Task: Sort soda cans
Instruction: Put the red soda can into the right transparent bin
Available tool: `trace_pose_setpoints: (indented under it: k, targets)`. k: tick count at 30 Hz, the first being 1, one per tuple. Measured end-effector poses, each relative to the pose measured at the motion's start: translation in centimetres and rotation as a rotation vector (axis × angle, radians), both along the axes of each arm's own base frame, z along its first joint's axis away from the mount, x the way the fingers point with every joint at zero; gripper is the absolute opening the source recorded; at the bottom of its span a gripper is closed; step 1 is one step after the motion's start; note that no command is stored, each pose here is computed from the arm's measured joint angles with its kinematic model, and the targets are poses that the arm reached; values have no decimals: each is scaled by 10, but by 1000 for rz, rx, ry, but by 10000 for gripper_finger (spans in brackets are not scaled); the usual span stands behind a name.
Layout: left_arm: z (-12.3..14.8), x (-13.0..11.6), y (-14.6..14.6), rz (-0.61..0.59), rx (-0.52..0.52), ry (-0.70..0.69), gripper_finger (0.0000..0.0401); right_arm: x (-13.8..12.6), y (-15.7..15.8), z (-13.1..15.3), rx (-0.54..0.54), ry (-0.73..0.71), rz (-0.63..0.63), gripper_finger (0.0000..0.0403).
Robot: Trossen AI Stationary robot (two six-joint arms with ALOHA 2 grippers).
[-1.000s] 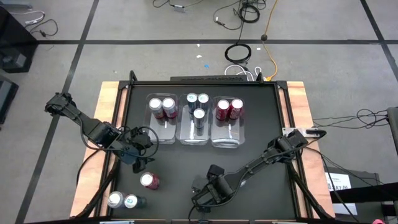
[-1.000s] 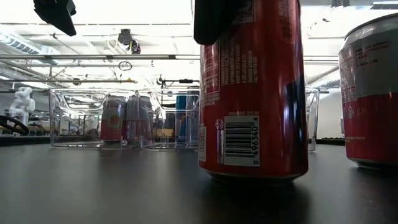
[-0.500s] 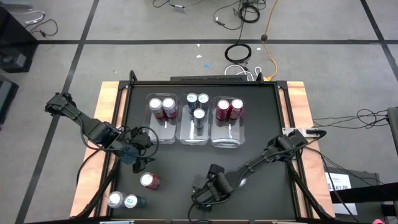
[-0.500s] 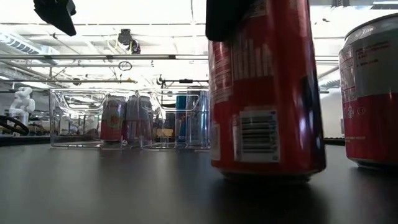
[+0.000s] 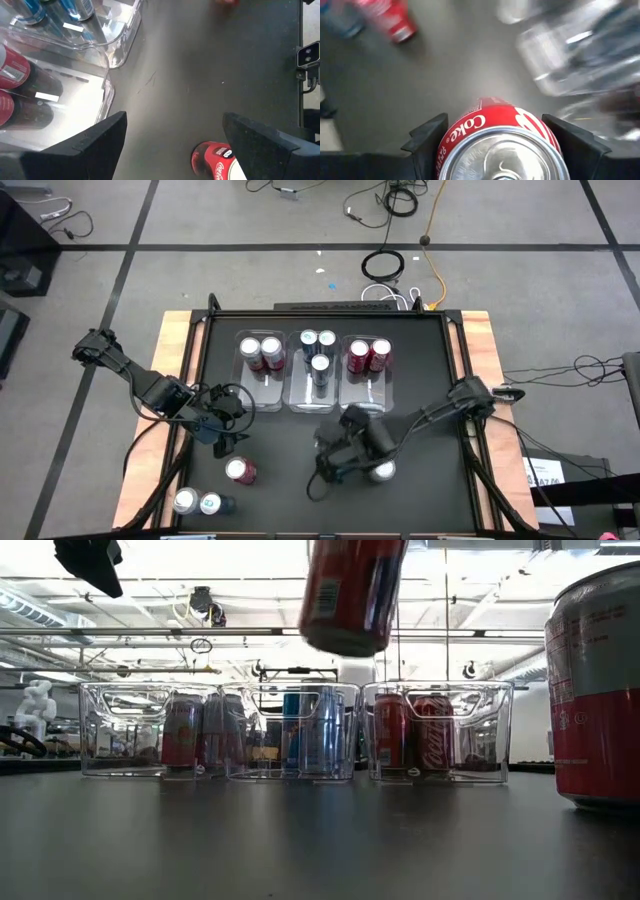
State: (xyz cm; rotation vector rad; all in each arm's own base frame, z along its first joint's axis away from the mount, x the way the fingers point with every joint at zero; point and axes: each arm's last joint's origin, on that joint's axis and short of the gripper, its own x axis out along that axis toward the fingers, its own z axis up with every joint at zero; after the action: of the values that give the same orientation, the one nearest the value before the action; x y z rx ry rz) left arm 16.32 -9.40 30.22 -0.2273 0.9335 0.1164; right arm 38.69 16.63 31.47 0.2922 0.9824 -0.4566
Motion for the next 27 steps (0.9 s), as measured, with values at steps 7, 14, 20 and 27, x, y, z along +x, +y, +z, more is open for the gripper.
trace_pose_setpoints:
  k: [7,14,20,27]
  targets:
    - [0,0,0,-2,2,2,336,-21,-52,37,-106,-19,-193,286]
    - [0,0,1,17,38,-19,336,-36,-101,39,-168,106,-344,286]
    - [1,0,2,32,59,-29,336,-49,-143,-1,-152,253,-384,286]
    - [1,1,2,35,59,-34,336,-71,-180,-41,-6,124,-373,286]
